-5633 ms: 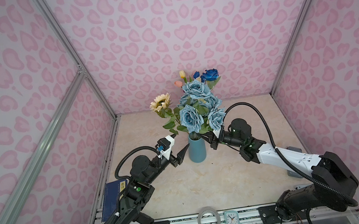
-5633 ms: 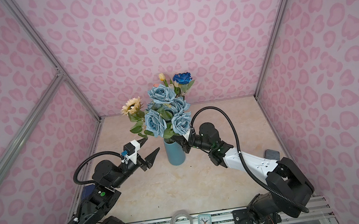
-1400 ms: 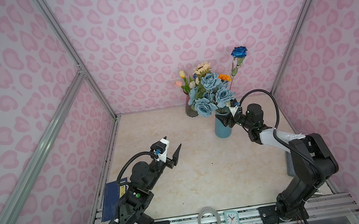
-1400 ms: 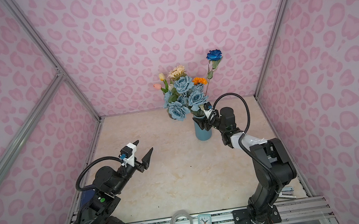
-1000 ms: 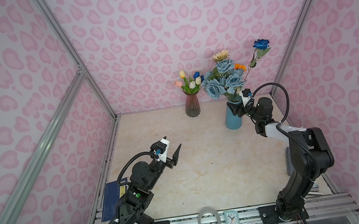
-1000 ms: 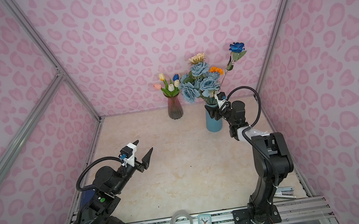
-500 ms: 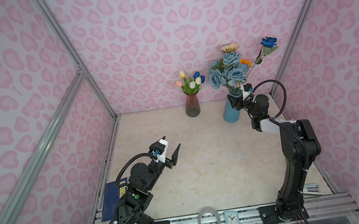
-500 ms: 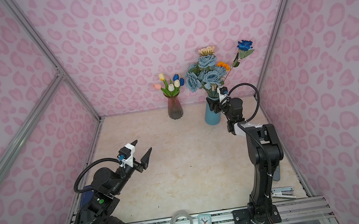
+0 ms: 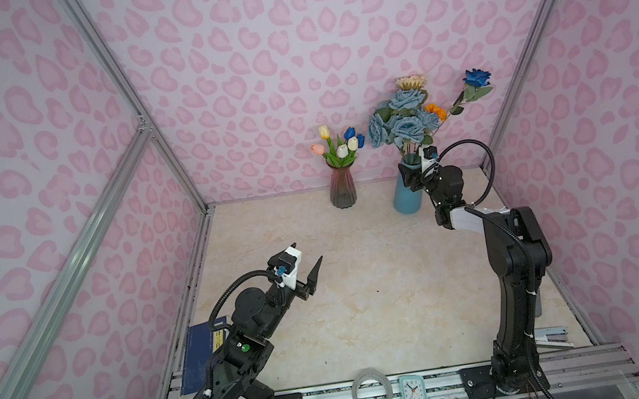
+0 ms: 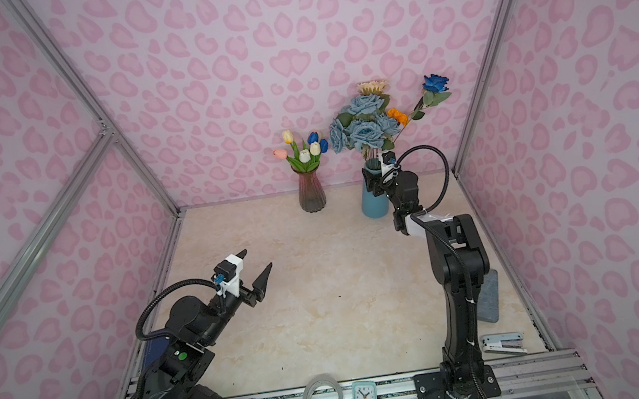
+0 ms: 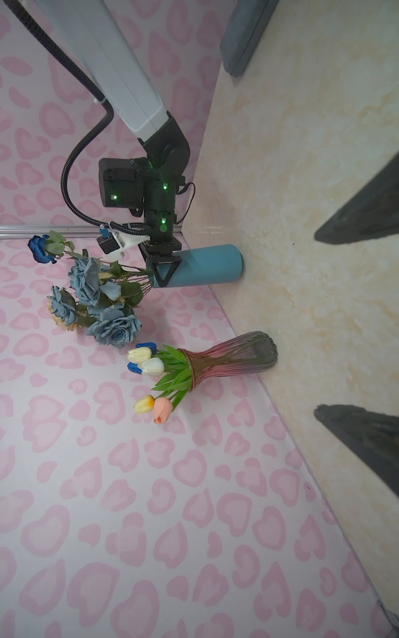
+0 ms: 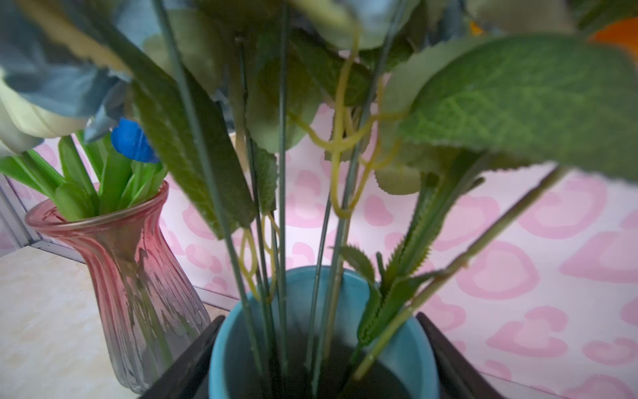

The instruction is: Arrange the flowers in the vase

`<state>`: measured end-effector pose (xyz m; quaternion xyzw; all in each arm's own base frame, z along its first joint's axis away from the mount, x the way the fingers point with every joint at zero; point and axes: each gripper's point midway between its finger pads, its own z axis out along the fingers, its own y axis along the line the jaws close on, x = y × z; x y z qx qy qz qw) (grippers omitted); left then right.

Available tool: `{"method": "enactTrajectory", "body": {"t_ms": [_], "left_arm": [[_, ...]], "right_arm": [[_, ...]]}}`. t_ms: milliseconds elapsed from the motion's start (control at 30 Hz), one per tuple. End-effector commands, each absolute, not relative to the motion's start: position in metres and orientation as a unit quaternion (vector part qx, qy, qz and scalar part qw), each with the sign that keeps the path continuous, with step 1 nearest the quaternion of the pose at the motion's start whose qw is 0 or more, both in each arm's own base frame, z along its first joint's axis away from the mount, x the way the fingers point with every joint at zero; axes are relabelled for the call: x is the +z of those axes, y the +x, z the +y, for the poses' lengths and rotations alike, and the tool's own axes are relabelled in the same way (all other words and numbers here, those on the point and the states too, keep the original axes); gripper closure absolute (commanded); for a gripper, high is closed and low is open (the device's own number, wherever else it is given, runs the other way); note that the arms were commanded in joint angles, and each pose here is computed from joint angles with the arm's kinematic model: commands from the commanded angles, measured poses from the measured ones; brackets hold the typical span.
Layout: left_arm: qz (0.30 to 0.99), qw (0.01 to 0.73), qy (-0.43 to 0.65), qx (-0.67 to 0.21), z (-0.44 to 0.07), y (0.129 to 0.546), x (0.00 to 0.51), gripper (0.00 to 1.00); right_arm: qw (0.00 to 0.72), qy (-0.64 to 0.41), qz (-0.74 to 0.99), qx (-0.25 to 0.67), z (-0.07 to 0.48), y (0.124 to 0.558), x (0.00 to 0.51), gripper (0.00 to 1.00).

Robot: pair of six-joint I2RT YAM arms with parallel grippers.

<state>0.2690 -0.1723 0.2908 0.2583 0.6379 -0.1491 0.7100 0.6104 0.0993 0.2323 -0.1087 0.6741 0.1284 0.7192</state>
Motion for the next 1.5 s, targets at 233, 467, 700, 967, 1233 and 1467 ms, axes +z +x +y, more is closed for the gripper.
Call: {"method": "enactTrajectory", "body": {"t_ms": [233,467,700,967,1233,1467], "left_arm": [[0.612,0.734,0.250,-0.155,-0.170,0.263,0.313,0.26],[0.614,0.734,0.249,-0.152,-0.168,0.263,0.310,0.26],[0.612,0.734,0.251,-0.154,-0.171,0.266,0.311,0.26],[0.611,0.735,0.251,-0.153,-0.170,0.264,0.312,0.26],[0.611,0.734,0.254,-0.154,-0.172,0.266,0.314,0.26],[0.610,0.735,0.255,-0.154,-0.173,0.266,0.315,0.26]], "right_arm": [[0.793,-0.110,0.587,0.118,0.112,0.624,0.270,0.67],[0.804,-0.121,0.575,0.098,0.109,0.629,0.278,0.67],[0.811,-0.119,0.564,0.103,0.107,0.619,0.267,0.64],[0.809,-0.120,0.564,0.111,0.108,0.614,0.258,0.49],[0.806,-0.122,0.570,0.102,0.107,0.611,0.255,0.30],[0.807,-0.124,0.569,0.098,0.106,0.605,0.251,0.22]]}}
